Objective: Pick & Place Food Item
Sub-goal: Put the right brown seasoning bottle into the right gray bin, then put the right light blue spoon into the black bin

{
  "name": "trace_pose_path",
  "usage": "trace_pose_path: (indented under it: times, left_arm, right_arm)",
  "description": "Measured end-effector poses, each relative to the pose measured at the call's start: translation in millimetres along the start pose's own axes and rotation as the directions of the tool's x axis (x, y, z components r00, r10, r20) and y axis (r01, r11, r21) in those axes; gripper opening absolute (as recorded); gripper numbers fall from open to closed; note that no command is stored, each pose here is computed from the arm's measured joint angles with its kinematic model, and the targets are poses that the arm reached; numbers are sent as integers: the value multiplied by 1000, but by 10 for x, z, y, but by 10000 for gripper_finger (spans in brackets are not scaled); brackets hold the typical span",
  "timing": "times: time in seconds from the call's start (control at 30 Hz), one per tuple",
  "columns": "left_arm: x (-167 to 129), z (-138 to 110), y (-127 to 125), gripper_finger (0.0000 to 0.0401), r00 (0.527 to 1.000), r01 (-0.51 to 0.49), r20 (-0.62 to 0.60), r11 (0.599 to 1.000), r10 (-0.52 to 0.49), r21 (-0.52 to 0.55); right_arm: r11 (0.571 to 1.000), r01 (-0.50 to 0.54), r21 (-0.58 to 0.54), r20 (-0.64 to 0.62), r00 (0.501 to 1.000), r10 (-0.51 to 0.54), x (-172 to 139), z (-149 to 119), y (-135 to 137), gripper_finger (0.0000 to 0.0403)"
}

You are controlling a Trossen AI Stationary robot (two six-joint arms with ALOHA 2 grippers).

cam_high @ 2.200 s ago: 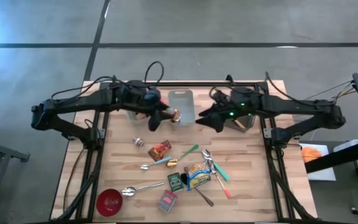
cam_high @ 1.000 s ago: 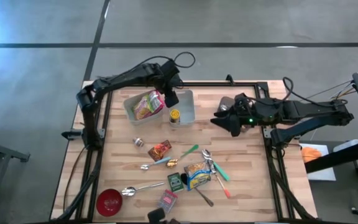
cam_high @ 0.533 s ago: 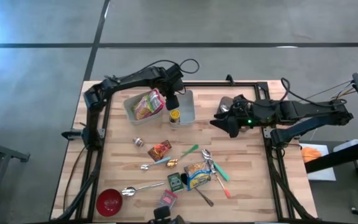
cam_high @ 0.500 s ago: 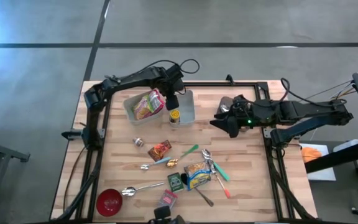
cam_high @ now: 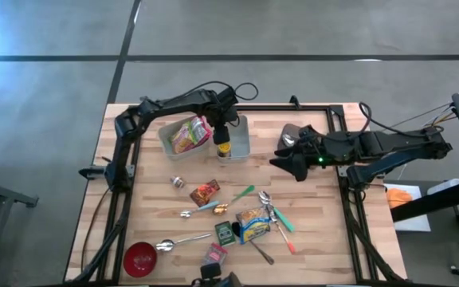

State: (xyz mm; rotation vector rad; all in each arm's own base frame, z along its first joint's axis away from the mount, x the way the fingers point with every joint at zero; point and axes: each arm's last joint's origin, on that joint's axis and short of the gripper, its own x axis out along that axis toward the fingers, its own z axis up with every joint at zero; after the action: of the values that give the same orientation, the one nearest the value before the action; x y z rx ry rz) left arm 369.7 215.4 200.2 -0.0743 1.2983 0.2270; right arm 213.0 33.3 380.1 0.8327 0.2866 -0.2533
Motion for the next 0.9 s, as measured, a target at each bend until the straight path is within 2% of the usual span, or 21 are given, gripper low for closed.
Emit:
trace_pose_path:
  times: [0.23, 0.47, 0.73, 0.9]
  left_arm:
    - [165, -19, -2, 168, 999, 15, -42, 1000, -15, -4]
    - [209, -23, -4, 171, 998, 31, -47, 999, -32, -23]
    - [209, -23, -4, 262, 998, 26, -48, 998, -28, -49]
    - [195, -32, -7, 286, 998, 24, -61, 999, -27, -49]
  right_arm:
    - [1000, -3, 3, -4, 1000, 3, -4, -13, 9, 308]
    - [1000, -5, 5, -8, 1000, 5, -6, -21, 14, 308]
    - [1000, -5, 13, -10, 1000, 5, 0, -26, 16, 308]
    - [1000, -4, 25, -11, 1000, 4, -1, -27, 15, 308]
